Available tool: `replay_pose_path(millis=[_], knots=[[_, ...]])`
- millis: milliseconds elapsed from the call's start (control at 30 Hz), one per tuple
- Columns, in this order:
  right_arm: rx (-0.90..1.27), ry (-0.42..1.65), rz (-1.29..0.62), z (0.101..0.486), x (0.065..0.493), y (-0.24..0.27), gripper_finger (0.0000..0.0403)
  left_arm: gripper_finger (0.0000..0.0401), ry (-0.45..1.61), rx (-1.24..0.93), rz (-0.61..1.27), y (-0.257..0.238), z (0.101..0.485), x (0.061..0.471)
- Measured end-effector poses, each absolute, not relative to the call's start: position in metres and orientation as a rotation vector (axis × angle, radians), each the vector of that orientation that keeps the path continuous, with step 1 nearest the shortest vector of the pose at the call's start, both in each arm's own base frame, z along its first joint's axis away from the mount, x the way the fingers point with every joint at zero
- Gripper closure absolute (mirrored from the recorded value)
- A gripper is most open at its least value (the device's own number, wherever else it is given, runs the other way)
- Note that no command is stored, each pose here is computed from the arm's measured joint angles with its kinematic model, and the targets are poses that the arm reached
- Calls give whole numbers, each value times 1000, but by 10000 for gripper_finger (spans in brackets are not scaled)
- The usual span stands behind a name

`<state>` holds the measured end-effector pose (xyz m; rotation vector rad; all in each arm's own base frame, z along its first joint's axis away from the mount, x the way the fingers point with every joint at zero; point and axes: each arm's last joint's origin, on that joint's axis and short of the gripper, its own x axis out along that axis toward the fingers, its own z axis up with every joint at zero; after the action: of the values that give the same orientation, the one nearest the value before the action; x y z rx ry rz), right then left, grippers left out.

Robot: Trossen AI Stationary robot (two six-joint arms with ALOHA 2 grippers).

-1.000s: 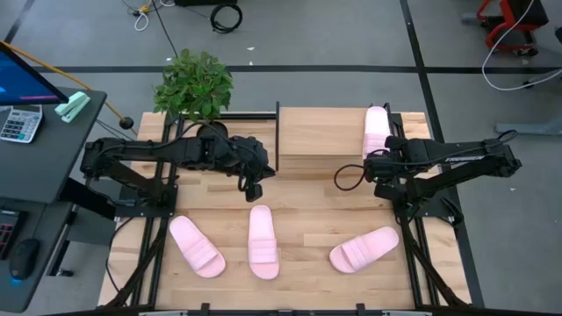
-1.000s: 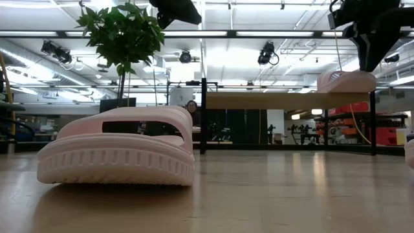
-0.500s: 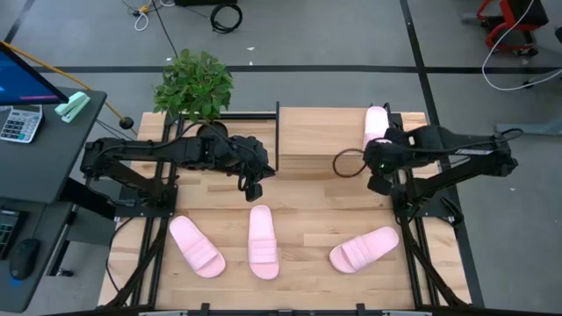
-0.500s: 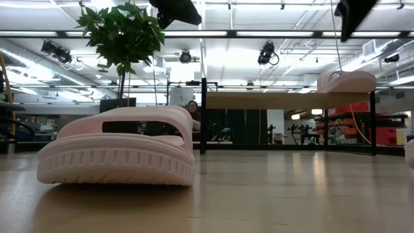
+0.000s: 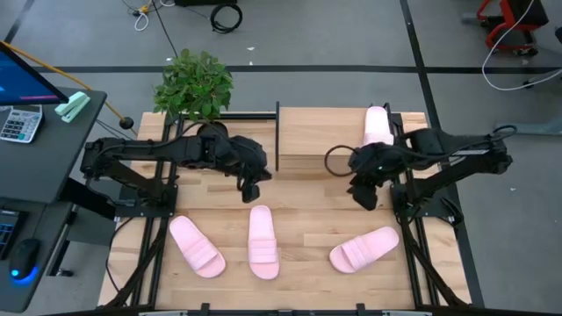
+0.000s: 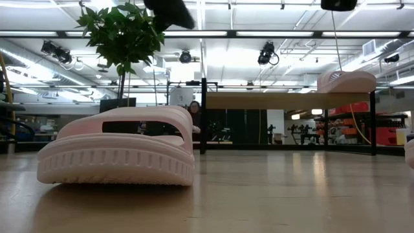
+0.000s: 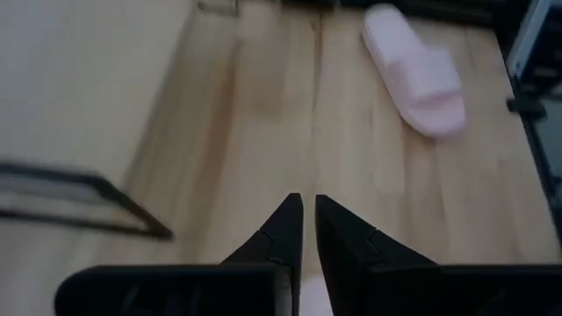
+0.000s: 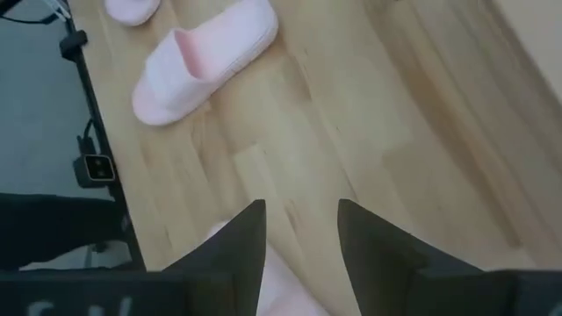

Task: Pick and place slides into the shelf
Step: Put the middle pink slide on the shelf

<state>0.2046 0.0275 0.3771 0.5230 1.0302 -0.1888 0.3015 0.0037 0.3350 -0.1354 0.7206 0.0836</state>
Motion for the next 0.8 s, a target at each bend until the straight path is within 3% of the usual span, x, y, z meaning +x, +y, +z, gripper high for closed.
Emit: replay_pose_path(millis=[267, 800], knots=[[452, 1070, -195, 354, 221, 31, 255, 349, 1020, -143, 34, -13, 317, 280], [386, 1023, -98, 321, 234, 43, 254, 369, 1016, -255, -188, -67, 311, 288]])
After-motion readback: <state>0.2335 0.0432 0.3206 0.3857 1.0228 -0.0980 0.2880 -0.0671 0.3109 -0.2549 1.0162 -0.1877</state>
